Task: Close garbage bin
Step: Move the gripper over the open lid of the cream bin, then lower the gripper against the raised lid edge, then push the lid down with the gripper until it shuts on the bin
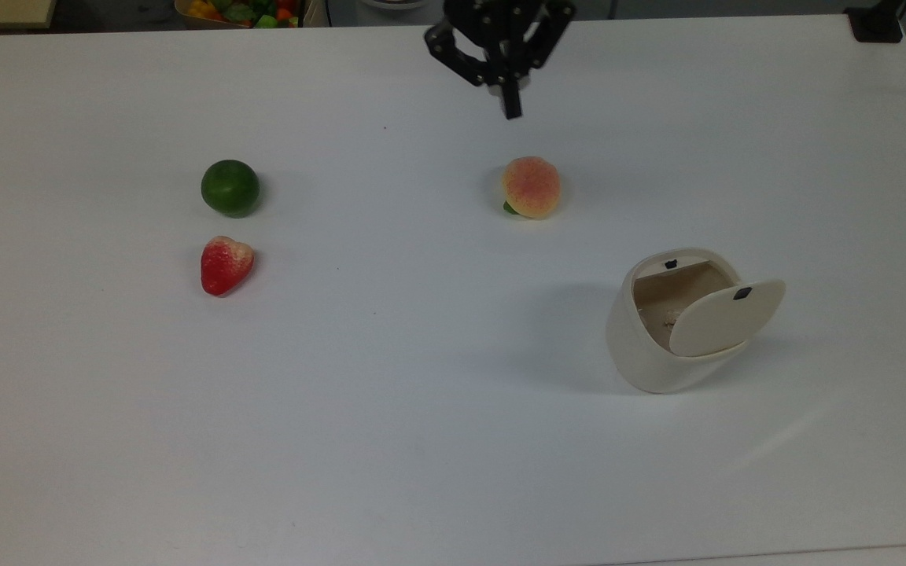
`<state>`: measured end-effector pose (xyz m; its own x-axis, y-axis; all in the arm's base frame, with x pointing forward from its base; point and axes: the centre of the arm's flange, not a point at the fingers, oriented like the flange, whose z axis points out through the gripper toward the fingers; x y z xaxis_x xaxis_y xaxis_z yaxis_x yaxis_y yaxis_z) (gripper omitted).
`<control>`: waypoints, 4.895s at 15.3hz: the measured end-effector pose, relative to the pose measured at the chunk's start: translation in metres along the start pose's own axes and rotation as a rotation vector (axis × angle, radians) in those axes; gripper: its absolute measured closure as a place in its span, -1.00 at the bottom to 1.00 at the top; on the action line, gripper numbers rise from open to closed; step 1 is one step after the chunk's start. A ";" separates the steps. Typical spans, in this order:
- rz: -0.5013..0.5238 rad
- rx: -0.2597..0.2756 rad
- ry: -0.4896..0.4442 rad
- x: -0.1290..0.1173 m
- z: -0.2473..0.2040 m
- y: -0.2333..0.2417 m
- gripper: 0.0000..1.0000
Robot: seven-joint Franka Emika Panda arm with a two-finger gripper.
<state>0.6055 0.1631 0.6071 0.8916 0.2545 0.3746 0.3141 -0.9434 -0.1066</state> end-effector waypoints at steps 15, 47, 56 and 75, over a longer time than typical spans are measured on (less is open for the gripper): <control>0.064 0.058 0.335 0.057 0.084 -0.068 0.98; -0.007 0.101 0.473 0.067 0.200 -0.124 0.98; -0.005 0.085 0.270 0.054 0.210 -0.123 0.98; -0.032 0.100 0.105 0.029 0.222 -0.147 0.98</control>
<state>0.6576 0.3561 0.4286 0.8432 0.2559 0.4728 0.3775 -0.9080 -0.1819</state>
